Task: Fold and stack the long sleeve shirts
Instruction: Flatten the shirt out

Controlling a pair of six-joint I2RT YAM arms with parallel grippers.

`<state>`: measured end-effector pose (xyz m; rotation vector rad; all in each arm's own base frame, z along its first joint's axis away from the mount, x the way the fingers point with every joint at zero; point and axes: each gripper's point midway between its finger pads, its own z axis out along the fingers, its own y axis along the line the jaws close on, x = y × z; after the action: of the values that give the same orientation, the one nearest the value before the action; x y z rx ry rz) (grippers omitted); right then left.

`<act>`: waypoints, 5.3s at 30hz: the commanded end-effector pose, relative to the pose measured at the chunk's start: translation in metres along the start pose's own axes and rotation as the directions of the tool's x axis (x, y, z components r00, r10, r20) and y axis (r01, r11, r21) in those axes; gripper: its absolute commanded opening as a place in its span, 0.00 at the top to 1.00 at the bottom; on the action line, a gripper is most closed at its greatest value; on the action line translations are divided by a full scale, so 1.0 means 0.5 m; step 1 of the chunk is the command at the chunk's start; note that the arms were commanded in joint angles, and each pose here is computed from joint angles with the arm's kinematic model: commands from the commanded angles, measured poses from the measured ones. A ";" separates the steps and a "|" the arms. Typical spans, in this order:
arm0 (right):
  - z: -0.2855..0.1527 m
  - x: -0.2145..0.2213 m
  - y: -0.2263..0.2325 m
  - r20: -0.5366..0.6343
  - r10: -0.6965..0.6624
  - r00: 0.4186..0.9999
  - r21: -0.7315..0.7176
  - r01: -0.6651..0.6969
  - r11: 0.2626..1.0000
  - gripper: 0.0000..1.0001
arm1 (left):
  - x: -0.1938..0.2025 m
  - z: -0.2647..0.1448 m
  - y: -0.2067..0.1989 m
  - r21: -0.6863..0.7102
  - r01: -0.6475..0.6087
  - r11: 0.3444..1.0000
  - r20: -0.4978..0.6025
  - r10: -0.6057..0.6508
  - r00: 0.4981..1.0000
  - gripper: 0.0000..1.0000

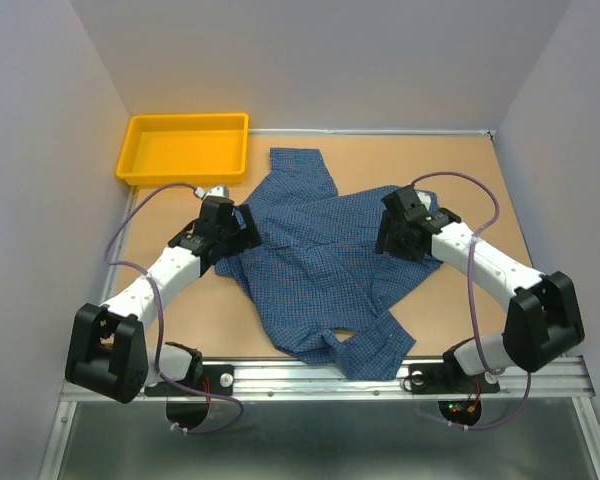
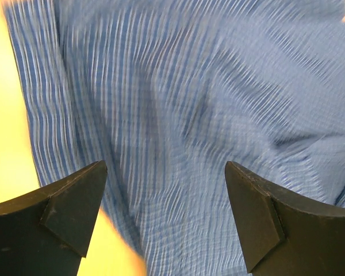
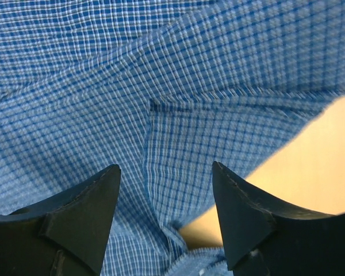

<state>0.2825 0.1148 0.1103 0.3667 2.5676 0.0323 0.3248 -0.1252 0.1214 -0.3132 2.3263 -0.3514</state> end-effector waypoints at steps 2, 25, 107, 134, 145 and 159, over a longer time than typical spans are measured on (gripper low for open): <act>0.055 -0.023 0.035 0.048 0.006 0.999 -0.023 -0.005 1.000 0.32 | 0.120 -0.001 0.045 -0.054 0.105 0.993 -0.137 -0.111 0.984 0.05; 0.178 0.011 -0.024 0.040 -0.011 0.999 0.199 0.002 0.980 0.62 | 0.124 0.134 0.078 -0.213 0.084 0.973 -0.169 -0.121 0.978 0.09; -0.297 -0.080 -0.251 0.488 0.307 0.817 0.046 -0.376 0.925 0.99 | -0.083 -0.079 0.161 -0.494 -0.165 0.853 -0.123 0.120 0.985 0.97; -0.148 -0.074 -0.092 0.167 0.006 0.986 0.021 -0.010 1.000 0.28 | -0.146 0.019 0.093 -0.309 -0.072 0.948 -0.042 0.062 0.997 0.11; -0.004 -0.120 -0.009 0.157 0.031 0.987 -0.047 -0.024 0.999 0.33 | -0.049 0.073 0.055 -0.172 -0.097 0.980 -0.162 0.069 0.984 0.11; 0.128 0.088 -0.098 -0.077 0.157 0.985 0.055 -0.153 0.987 0.34 | 0.128 0.116 0.100 -0.172 -0.060 0.983 -0.366 -0.008 0.930 0.12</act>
<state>0.2784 0.0755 0.0361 0.4953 2.6360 -0.0259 0.3283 -0.1025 0.0296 -0.3125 2.7154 -0.1332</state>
